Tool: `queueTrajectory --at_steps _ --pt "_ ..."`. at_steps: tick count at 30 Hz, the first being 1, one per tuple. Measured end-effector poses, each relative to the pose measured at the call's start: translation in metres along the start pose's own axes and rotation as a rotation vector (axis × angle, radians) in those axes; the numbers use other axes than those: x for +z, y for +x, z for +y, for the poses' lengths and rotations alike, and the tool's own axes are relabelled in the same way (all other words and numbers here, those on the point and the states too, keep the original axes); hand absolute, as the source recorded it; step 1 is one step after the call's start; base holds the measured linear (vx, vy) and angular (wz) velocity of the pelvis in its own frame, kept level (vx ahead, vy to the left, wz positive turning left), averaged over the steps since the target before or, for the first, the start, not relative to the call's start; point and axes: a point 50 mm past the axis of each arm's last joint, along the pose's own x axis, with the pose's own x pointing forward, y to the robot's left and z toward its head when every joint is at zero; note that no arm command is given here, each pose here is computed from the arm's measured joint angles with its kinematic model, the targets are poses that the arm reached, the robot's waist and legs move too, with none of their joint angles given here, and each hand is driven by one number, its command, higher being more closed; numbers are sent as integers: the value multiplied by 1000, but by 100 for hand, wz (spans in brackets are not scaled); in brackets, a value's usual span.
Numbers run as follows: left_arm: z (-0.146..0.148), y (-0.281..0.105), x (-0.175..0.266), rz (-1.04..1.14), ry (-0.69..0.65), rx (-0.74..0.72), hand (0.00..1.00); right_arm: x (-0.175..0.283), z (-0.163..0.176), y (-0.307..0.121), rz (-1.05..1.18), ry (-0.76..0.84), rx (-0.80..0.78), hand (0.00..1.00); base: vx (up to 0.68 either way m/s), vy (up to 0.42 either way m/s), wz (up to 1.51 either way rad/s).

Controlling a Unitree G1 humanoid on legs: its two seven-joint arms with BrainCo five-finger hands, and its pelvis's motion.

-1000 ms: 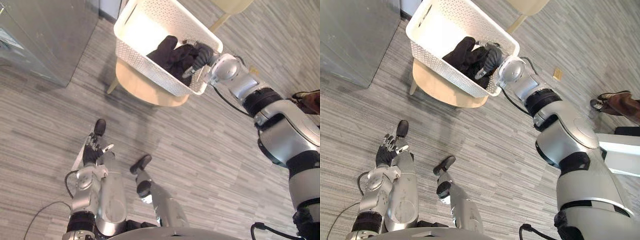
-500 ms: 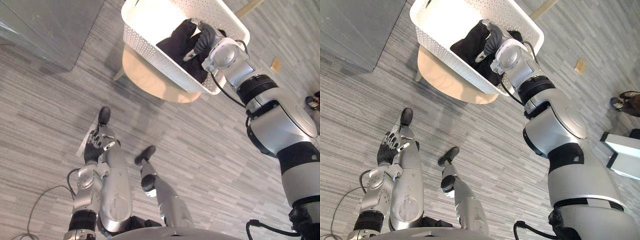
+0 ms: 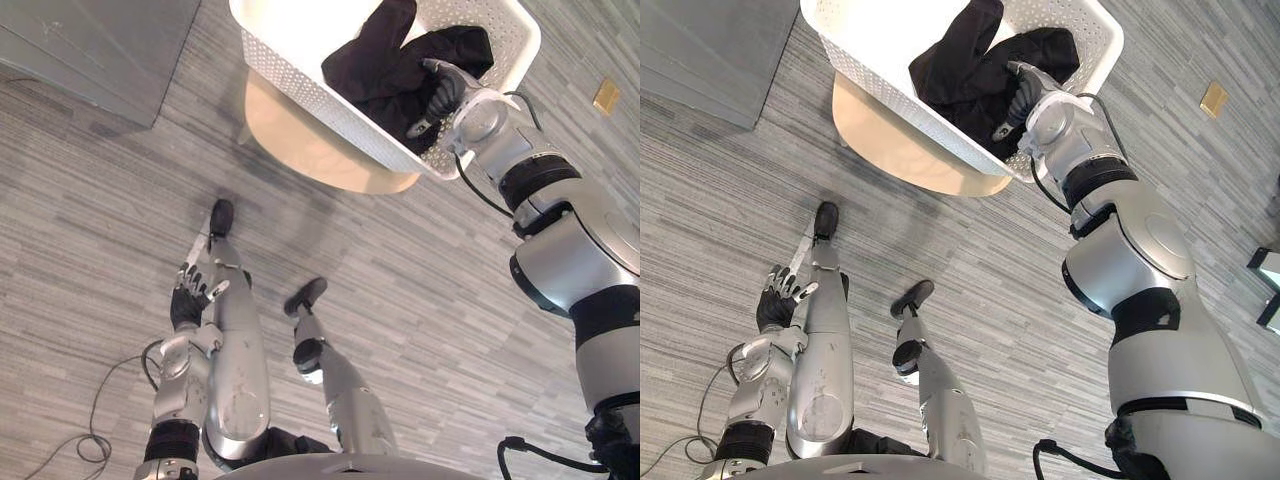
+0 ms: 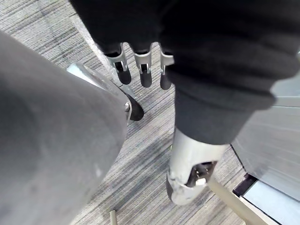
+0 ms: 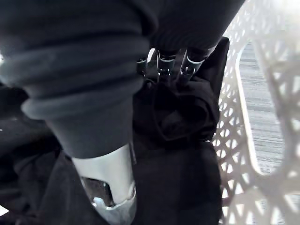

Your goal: Pick up the laundry basket with both hands and put the clothes into the washing machine.

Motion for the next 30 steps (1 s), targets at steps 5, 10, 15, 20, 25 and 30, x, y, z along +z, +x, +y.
queueTrajectory --at_steps 5,10,15,20,25,30 --pt "-6 -1 -2 -1 -29 -10 0 -8 8 -2 15 3 20 0 96 112 -4" --pt "-10 -2 -3 1 -58 -14 0 -4 9 -2 -16 53 11 0 94 89 -6" --pt "-14 1 1 -14 -83 -23 0 8 12 -2 -70 158 -27 100 101 86 -2" --pt "-28 1 4 -38 -139 -46 0 15 10 -2 -103 249 -40 100 91 113 0" --pt "-31 1 6 -46 -154 -55 0 26 16 -3 -152 429 -35 100 80 87 0" --pt "-33 2 6 -39 -153 -74 0 34 27 -7 -201 736 -30 100 94 111 3"
